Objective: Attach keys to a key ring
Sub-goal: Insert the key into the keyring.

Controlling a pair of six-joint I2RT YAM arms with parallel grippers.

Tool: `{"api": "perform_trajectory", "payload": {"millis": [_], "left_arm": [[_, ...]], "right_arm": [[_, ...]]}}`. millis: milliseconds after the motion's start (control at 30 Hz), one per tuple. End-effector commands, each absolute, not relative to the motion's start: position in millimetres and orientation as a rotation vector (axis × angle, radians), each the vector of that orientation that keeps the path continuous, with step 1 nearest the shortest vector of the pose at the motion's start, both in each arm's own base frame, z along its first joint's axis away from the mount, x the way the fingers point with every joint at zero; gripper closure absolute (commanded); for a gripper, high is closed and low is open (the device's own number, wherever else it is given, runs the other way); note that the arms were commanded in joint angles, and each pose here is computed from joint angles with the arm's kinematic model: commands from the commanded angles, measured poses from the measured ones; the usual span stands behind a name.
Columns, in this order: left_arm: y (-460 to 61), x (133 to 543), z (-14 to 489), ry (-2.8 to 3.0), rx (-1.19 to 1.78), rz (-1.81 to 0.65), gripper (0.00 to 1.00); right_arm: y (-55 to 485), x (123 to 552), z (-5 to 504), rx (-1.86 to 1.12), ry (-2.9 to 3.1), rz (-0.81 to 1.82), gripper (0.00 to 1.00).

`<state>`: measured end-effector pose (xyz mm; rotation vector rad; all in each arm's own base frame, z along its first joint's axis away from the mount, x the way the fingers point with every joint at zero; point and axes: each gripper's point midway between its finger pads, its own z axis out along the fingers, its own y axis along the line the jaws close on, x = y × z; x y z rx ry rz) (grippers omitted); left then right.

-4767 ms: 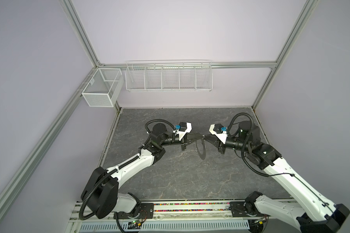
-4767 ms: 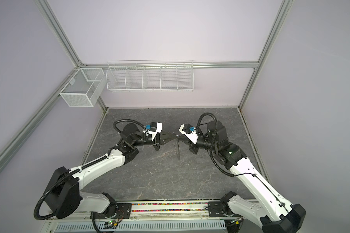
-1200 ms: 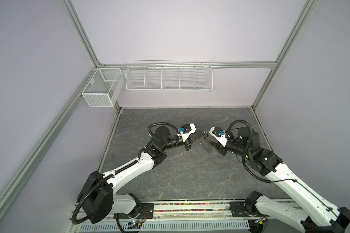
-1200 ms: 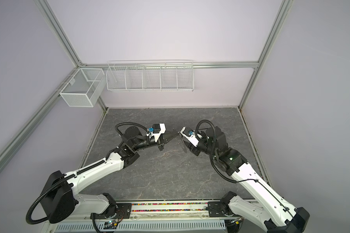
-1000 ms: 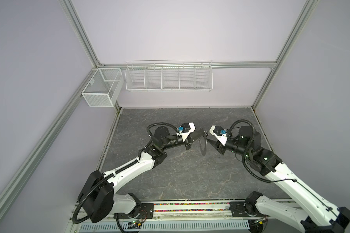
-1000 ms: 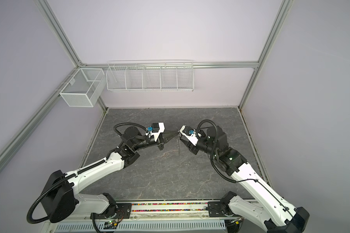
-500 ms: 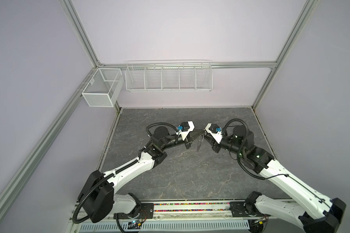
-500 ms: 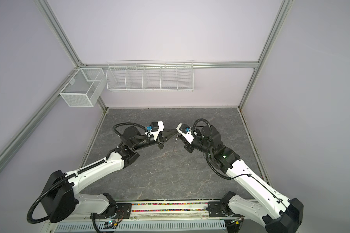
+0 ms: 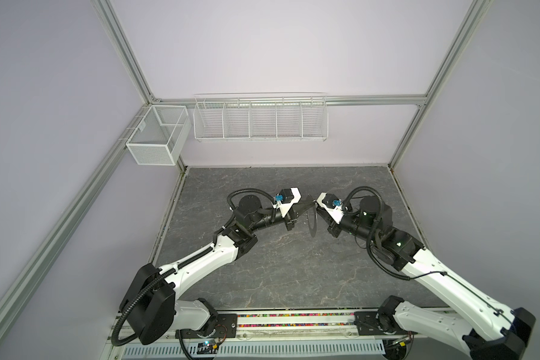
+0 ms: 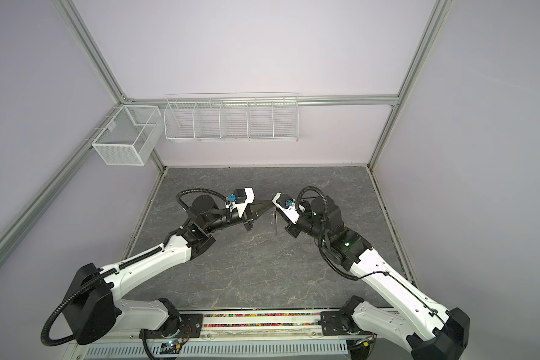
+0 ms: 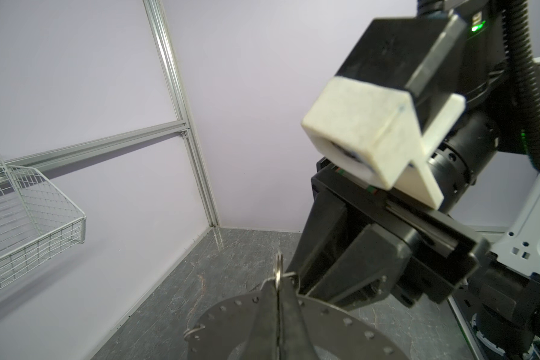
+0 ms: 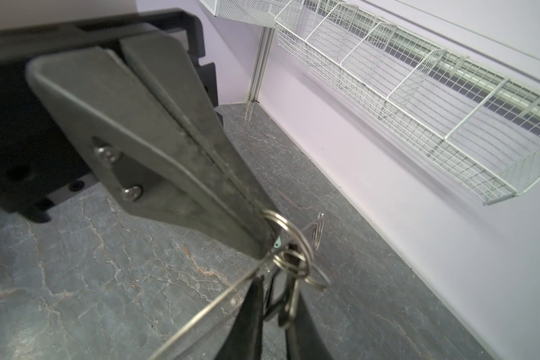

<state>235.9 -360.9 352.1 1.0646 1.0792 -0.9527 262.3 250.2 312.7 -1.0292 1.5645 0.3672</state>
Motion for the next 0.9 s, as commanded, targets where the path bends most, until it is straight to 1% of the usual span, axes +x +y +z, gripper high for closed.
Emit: {"api": "perform_trajectory", "payload": {"millis": [0, 67, 333, 567, 767, 867], "left_arm": [[-355.1, 234.4, 373.0, 1.033, 1.039, -0.933, 1.00], [-355.2, 235.6, 375.5, 1.029, 1.033, -0.930, 1.00], [-351.7, 252.0, 385.8, 1.014, 0.936, -0.898, 1.00], [-354.6, 259.9, 382.1, 1.012, 0.878, -0.954, 1.00], [-353.1, 267.6, 382.4, 1.008, 0.834, -0.968, 1.00], [-353.2, 266.6, 377.9, 1.009, 0.856, -0.979, 1.00]], "right_arm": [[252.6, 260.6, 318.9, -1.051, 1.541, 0.353, 0.90], [252.3, 262.1, 315.9, -1.058, 1.549, 0.339, 0.93], [248.4, 276.4, 305.5, -0.980, 1.591, 0.278, 0.93], [249.3, 293.6, 299.5, -0.926, 1.635, 0.167, 0.93], [252.7, 301.1, 291.4, -0.868, 1.665, 0.152, 0.93], [255.9, 297.6, 295.6, -0.881, 1.642, 0.172, 0.81]]}}
